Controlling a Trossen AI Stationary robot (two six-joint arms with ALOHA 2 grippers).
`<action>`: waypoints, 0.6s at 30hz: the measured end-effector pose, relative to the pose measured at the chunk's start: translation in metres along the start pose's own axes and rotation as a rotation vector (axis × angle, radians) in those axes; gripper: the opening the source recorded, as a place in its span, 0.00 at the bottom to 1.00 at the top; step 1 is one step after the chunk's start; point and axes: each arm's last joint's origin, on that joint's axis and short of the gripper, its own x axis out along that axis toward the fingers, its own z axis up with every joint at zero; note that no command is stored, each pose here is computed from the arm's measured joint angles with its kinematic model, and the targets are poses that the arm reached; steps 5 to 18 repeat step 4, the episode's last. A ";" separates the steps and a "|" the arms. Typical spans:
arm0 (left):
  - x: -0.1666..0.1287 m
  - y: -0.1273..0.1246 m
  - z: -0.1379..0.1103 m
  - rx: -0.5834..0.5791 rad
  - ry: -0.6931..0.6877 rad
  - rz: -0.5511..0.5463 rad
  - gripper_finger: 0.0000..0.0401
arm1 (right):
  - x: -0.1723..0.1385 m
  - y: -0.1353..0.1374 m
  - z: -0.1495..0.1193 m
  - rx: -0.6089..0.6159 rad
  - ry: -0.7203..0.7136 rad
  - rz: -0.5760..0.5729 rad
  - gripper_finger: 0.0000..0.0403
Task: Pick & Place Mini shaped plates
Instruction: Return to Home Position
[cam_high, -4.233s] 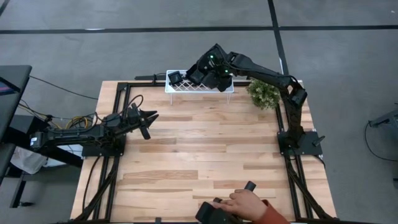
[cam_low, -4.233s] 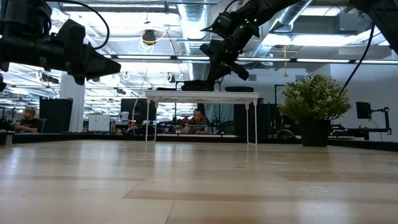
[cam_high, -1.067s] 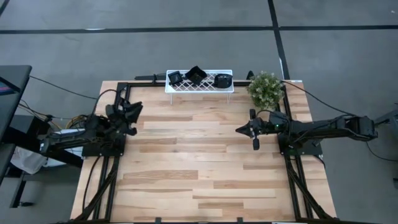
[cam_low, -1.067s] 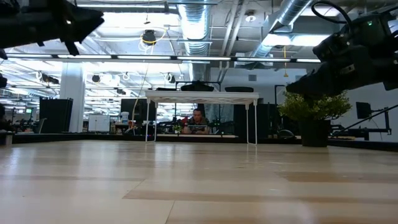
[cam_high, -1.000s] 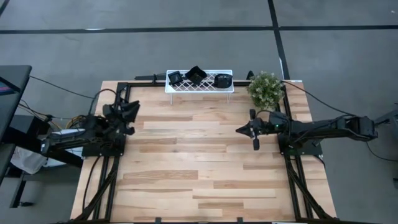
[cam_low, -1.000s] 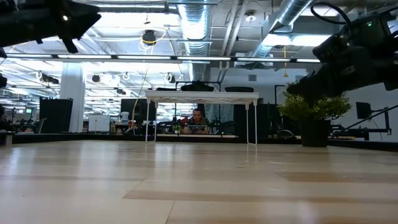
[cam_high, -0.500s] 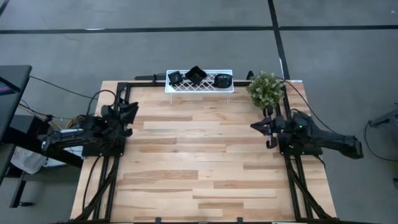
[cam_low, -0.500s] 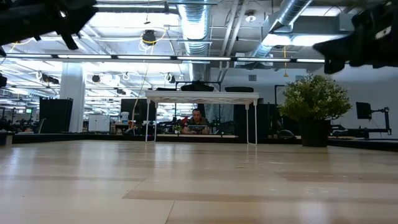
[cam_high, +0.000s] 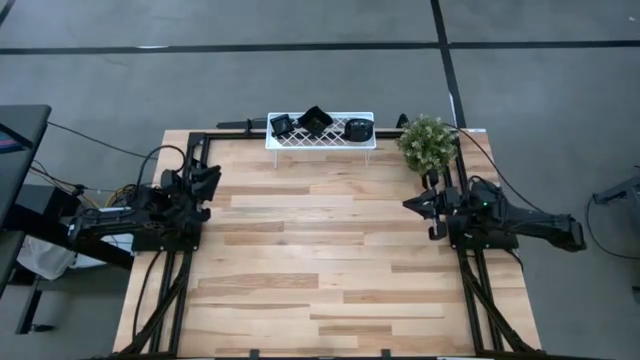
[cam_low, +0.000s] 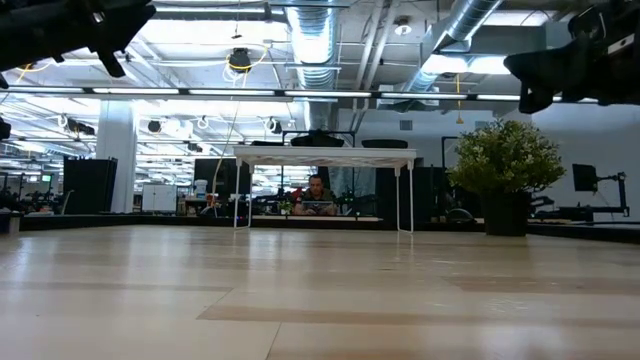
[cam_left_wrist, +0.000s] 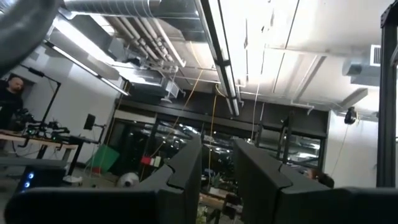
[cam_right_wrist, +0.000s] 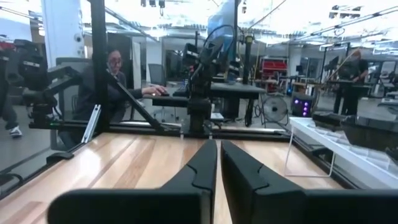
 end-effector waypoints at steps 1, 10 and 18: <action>0.000 0.000 0.000 0.000 -0.001 0.000 0.24 | 0.000 0.000 0.000 0.000 0.002 0.000 0.04; 0.000 0.000 0.000 0.000 -0.001 0.001 0.24 | 0.000 0.000 -0.001 0.002 0.010 0.000 0.04; 0.000 0.000 0.000 0.000 -0.001 0.001 0.24 | 0.000 0.000 -0.001 0.002 0.010 0.000 0.04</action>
